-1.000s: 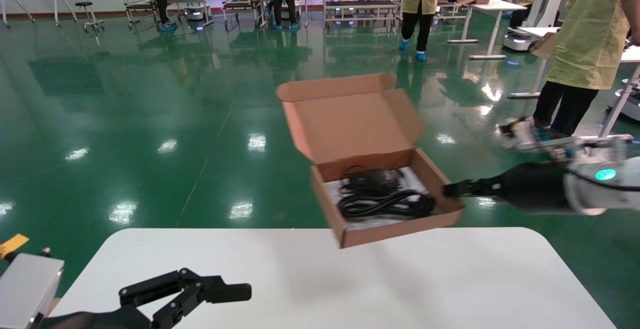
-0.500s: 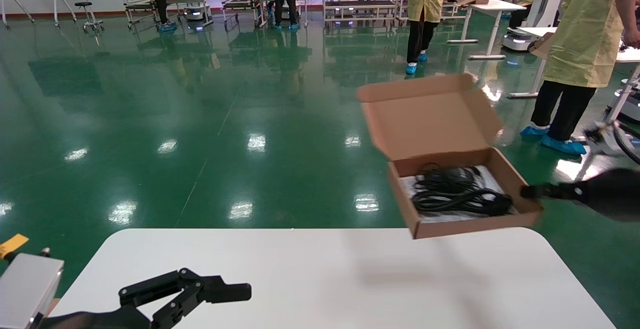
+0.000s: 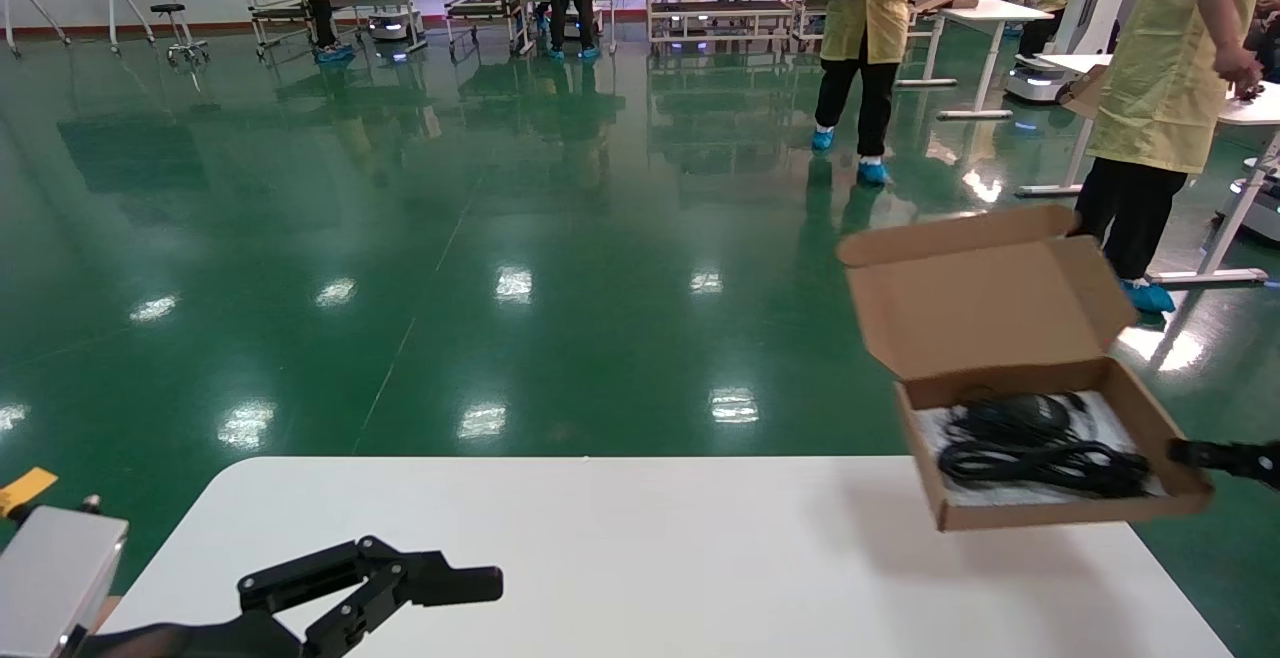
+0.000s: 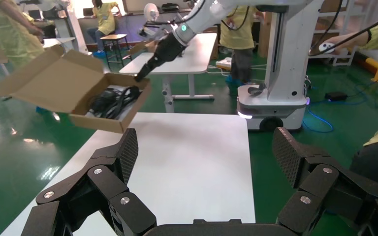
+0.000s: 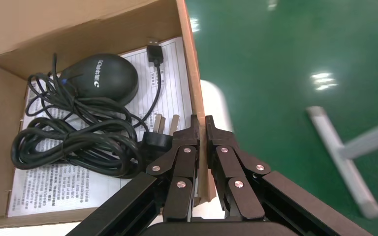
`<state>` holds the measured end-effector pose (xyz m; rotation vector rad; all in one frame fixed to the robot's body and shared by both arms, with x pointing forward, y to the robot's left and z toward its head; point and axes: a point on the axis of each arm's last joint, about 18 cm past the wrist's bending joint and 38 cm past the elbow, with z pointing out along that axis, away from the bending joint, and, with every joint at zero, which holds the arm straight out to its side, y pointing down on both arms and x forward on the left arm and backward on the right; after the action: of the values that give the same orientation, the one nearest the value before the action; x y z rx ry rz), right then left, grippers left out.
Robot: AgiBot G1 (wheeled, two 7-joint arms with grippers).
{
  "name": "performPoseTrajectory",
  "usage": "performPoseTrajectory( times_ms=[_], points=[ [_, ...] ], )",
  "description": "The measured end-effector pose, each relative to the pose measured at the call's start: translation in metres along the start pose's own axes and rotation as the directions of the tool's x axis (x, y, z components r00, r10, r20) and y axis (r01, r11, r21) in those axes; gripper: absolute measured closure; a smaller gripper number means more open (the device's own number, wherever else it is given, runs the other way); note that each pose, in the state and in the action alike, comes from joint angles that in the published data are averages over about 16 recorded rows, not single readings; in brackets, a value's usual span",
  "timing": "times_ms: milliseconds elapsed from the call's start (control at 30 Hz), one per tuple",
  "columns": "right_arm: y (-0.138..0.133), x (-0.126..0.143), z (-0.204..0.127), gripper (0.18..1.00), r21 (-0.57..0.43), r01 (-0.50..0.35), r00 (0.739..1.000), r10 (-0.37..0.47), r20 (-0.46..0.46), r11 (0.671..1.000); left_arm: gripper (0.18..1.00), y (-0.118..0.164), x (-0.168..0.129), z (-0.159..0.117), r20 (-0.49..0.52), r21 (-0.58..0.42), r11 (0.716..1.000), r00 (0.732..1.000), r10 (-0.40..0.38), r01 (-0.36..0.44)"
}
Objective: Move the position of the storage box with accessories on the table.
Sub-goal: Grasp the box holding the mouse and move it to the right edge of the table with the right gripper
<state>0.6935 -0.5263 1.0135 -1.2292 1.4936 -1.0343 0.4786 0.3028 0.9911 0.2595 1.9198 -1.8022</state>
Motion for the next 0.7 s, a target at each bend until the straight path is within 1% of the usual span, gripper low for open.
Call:
performPoseTrajectory(
  times_ms=[267, 500, 700],
  points=[
    [0.034, 0.022, 0.013, 0.976, -0.011, -0.006, 0.997, 0.005, -0.082, 1.0, 0.184, 0.0, 0.0, 0.0, 0.0, 0.0, 1.0, 1.0, 0.0, 0.0],
    [0.058, 0.03, 0.019, 0.976, -0.032, -0.009, 0.995, 0.006, -0.101, 0.999, 0.184, 0.0, 0.0, 0.0, 0.0, 0.0, 1.0, 1.0, 0.0, 0.0],
    [0.069, 0.032, 0.022, 0.976, -0.041, -0.006, 0.994, 0.001, -0.106, 0.999, 0.184, 0.0, 0.0, 0.0, 0.0, 0.0, 1.0, 1.0, 0.0, 0.0]
  ],
)
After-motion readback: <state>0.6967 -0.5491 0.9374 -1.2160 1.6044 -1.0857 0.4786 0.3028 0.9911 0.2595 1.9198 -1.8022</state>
